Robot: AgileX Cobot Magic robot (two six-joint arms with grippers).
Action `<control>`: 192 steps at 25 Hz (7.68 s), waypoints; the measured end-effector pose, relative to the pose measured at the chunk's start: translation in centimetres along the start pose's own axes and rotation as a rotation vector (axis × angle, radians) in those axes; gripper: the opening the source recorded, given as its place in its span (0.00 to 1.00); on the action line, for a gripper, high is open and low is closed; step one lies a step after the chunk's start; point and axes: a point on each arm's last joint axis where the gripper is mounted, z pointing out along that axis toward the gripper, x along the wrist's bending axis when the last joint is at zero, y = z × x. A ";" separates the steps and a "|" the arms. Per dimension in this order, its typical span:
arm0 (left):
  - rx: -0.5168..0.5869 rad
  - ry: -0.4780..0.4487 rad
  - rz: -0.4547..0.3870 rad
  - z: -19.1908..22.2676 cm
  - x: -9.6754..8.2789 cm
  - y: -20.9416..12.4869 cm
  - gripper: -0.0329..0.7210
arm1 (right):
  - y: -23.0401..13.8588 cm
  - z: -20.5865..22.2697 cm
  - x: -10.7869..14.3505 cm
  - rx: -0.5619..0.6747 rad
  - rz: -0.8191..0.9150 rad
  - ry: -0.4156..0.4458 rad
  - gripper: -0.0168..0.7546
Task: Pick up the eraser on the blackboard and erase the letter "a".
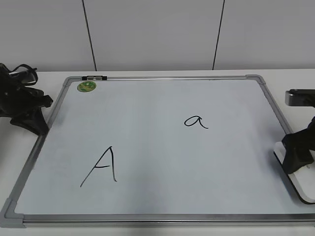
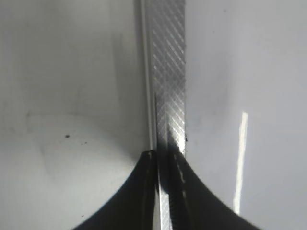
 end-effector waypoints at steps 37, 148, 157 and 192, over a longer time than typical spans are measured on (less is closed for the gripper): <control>0.006 -0.004 0.000 -0.1 -0.1 0.0 0.09 | 18.4 2.1 10.6 -0.027 -0.395 0.009 0.72; 0.004 -0.017 -0.009 -0.1 -0.2 0.0 0.12 | 12.4 1.5 -1.0 -0.024 0.028 -0.045 0.72; 0.004 -0.017 -0.008 -0.1 -0.2 0.0 0.12 | 12.8 2.2 -1.2 -0.024 0.058 -0.045 0.72; -0.003 -0.029 0.008 -0.6 -0.4 1.1 0.63 | 15.2 -4.0 -1.9 -0.059 0.025 -0.084 0.81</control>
